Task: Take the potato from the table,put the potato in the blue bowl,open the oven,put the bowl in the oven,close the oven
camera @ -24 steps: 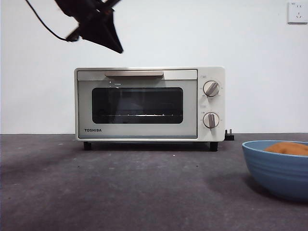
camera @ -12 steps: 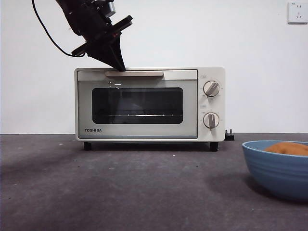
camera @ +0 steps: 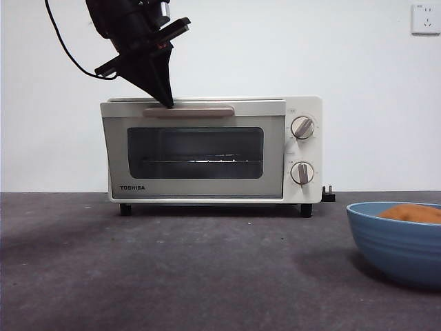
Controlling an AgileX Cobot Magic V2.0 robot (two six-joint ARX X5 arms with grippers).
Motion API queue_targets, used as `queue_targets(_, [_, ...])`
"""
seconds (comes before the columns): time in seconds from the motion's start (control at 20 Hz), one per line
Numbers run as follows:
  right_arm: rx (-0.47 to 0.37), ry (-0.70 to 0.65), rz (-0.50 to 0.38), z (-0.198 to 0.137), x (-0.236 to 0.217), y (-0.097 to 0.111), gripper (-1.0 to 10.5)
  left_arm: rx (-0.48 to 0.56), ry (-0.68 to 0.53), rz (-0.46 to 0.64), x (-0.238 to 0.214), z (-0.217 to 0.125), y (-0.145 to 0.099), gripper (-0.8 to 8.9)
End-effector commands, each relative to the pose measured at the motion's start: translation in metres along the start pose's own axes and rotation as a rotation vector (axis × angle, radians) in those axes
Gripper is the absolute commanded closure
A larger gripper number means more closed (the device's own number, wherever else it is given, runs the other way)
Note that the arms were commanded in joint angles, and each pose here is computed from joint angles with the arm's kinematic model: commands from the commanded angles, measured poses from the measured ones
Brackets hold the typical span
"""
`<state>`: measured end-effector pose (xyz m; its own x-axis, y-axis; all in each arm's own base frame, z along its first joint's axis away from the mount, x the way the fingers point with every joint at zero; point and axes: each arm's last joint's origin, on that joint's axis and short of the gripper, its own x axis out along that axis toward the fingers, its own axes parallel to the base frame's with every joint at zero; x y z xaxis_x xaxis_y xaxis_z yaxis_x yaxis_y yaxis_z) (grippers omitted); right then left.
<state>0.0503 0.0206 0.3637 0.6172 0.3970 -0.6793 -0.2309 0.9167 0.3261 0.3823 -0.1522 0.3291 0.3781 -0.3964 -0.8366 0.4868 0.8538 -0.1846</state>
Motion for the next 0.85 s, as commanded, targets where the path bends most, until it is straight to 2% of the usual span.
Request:
queue_targets(0.05, [0.012,-0.043,0.012,-0.007,-0.009,0.000,9.5,-0.002,0.103,0.026,0.025,-0.009,0.003,8.19])
queue_targets(0.4, [0.013,-0.120,0.035,-0.035,-0.033,-0.002,9.5,-0.004,0.139,0.072,0.029,-0.012,-0.016,8.19])
queue_targets(0.65, [0.023,-0.126,0.038,-0.040,-0.036,-0.002,9.5,0.011,0.172,0.121,0.038,-0.017,-0.030,8.19])
queue_targets(0.85, [0.022,-0.122,0.036,-0.040,-0.036,-0.002,9.5,-0.004,0.223,0.137,0.058,-0.031,-0.032,8.19])
